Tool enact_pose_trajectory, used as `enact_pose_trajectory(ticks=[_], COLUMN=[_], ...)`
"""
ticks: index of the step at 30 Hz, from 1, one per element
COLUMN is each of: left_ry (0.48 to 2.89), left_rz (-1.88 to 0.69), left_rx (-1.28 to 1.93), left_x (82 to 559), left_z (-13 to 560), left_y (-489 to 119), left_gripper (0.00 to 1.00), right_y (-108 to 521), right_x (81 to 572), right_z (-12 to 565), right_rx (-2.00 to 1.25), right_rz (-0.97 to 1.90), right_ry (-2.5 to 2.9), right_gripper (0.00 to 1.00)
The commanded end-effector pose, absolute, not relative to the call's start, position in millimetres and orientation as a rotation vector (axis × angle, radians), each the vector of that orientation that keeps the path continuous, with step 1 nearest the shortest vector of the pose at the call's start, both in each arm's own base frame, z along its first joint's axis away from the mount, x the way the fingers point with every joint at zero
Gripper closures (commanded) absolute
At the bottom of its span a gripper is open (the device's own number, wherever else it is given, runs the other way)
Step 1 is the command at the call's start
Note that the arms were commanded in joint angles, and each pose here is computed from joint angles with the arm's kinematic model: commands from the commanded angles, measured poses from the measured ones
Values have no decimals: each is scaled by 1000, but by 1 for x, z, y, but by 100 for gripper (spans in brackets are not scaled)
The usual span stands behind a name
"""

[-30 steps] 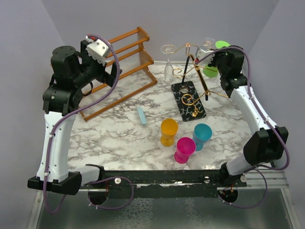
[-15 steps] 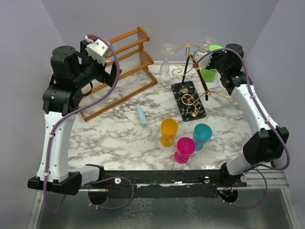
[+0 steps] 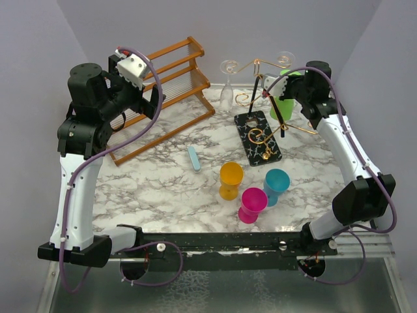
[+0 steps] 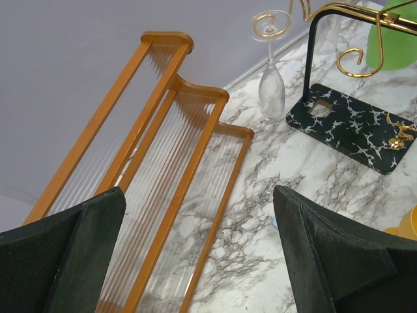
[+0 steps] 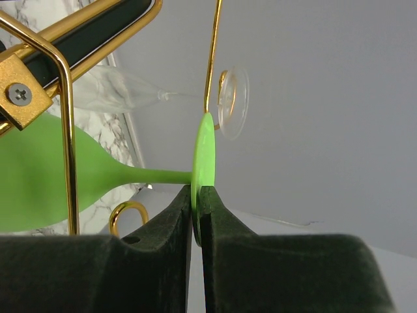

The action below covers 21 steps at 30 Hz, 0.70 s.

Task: Place the wine glass upside down on the wine glass rack

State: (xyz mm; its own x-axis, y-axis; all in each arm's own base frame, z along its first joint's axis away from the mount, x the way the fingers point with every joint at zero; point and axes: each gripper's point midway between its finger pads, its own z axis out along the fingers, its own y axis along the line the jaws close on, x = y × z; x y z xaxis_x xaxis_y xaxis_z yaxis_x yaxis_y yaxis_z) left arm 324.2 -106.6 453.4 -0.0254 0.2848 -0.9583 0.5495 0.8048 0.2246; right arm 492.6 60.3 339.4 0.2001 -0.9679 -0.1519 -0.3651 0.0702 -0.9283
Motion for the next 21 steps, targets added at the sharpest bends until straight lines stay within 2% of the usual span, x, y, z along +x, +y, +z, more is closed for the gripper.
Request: enact_pose_trajectory(ticks=[1, 21], left_ry=[1577, 1576], left_rz=[-238, -246], left_rx=[680, 687], left_x=[318, 318], left_z=[463, 461], left_y=[-106, -108], left_gripper=[1, 1], right_y=[70, 60], right_x=[485, 457], right_z=[359, 358], right_rx=[-1464, -1453], right_rz=[-716, -690], right_ry=[1304, 1383], right_gripper=[90, 87])
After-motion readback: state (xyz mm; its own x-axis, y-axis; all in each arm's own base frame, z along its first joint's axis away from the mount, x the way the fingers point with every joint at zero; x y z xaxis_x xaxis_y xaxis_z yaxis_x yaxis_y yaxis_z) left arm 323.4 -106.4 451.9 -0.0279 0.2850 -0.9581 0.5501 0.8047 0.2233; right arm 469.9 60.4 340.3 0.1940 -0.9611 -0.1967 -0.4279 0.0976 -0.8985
